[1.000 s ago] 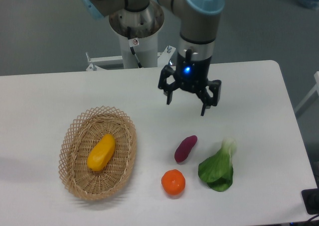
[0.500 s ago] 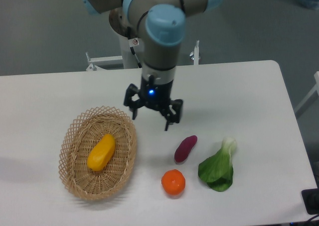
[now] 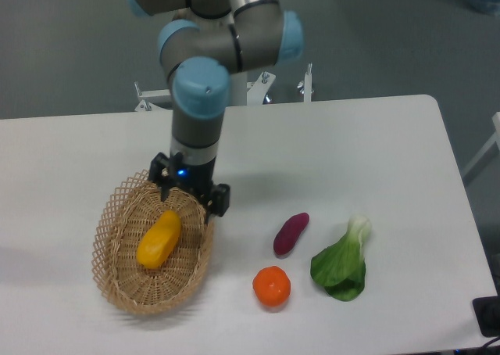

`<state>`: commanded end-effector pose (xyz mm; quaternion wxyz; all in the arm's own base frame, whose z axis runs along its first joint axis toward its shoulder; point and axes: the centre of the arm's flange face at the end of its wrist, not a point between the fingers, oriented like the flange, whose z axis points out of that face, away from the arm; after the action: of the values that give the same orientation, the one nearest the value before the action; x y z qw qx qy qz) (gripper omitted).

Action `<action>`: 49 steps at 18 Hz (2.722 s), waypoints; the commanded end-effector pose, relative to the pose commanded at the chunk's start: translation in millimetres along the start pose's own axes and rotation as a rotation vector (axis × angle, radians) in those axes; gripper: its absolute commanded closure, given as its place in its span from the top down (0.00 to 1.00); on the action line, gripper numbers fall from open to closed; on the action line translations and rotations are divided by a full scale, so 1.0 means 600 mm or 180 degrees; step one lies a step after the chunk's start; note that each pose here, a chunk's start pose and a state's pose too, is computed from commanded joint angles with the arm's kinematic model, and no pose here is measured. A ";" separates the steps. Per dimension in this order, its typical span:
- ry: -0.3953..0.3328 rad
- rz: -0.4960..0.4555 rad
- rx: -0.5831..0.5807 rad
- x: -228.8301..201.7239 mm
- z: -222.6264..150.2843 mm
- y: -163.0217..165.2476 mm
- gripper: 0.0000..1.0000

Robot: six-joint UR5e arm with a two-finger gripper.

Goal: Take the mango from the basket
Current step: 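Lower the gripper onto the yellow mango and close on it, then lift the mango out of the basket and carry it up beside the sweet potato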

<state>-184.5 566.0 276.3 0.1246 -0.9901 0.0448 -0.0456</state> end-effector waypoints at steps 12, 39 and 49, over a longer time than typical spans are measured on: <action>-0.0161 0.0044 -0.0268 0.021 0.088 -0.023 1.00; -0.0450 0.0021 -0.0158 0.031 0.062 -0.062 0.60; -0.0642 -0.0230 -0.0014 -0.187 -0.159 -0.017 0.60</action>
<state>-305.0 563.8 362.0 0.1245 -0.9910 -0.0036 0.0499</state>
